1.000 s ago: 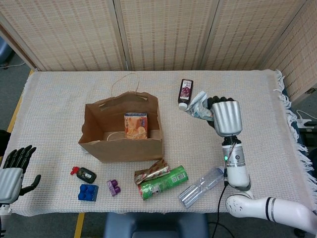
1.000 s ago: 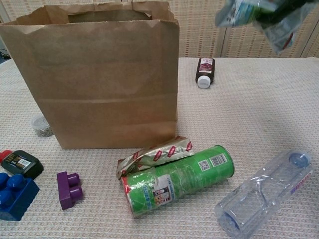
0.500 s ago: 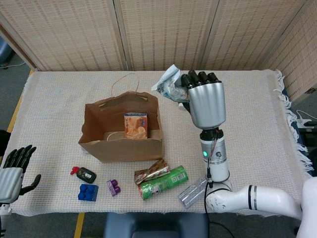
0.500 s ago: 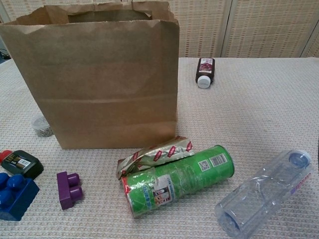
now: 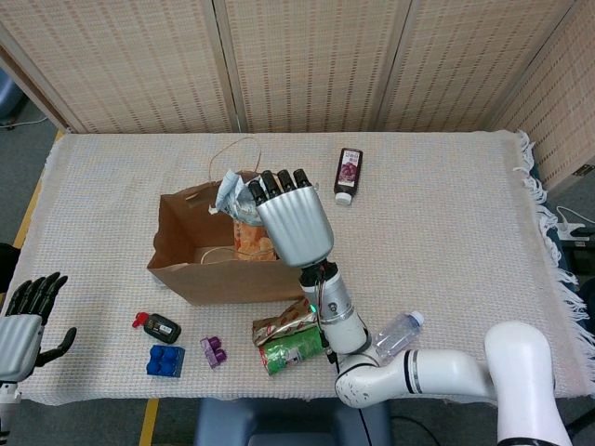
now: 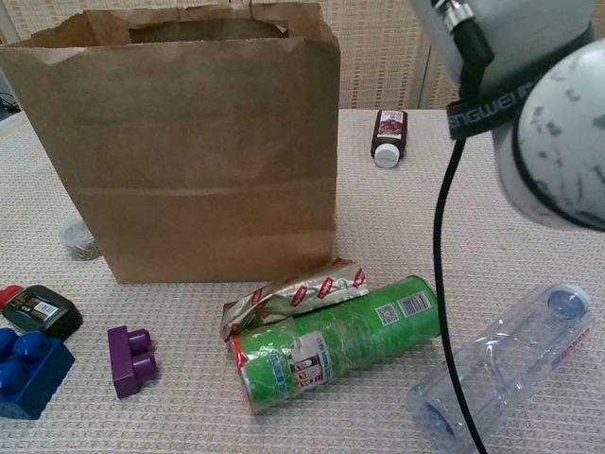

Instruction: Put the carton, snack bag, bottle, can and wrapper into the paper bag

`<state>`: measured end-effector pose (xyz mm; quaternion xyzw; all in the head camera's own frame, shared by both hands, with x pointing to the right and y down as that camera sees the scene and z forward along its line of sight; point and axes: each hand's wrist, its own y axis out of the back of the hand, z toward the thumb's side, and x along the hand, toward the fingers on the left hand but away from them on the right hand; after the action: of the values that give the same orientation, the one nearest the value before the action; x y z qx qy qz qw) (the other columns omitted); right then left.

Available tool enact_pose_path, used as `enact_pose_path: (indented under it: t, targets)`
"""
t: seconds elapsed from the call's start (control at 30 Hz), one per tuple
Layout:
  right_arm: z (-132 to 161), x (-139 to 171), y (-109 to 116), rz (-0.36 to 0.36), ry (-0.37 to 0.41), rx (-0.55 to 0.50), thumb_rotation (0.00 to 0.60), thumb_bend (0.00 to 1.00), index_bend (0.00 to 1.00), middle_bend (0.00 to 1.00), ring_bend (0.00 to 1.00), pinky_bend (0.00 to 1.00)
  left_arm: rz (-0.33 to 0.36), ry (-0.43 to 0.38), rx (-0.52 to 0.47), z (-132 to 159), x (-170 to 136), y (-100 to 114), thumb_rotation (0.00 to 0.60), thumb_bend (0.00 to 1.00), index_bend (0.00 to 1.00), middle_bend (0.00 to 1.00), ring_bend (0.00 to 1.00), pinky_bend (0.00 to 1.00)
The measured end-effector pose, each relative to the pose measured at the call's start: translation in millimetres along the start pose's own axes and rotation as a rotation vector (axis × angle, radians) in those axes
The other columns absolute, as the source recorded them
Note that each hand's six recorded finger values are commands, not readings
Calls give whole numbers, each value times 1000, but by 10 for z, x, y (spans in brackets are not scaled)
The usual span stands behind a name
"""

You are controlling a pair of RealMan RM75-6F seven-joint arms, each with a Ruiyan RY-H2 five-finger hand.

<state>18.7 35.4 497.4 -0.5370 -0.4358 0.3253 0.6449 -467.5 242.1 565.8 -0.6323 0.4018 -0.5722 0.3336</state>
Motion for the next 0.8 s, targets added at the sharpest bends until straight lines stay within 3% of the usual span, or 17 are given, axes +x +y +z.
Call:
enact_pose_path:
  t: [0.37,0.43,0.5,0.6,0.7,0.8]
  targets:
    - [242,91,-339,71,42,66,600,311,544,584,464,529,1,2,0,-5,-5,1,600,366,0,0,0,0]
    - [248,108,-380,85,45,70,600,280,428,542,391,487,1,2,0,-5,-7,0,600,368,0,0,0,0]
    - [243,115,-401,95,43,74,600,219,210,415,259,398,2,2,0,-5,-7,0,600,368,0,0,0,0]
    - [223,119,-420,111,32,83,600,158,6,210,80,270,2,3,1,-5,-5,-1,600,367,0,0,0,0]
    - [187,123,-418,124,19,77,600,141,0,130,27,226,2,3,1,-4,-6,-1,600,366,0,0,0,0]
    - [131,131,-413,128,10,75,600,140,0,123,25,223,2,3,1,-3,-7,-1,600,367,0,0,0,0]
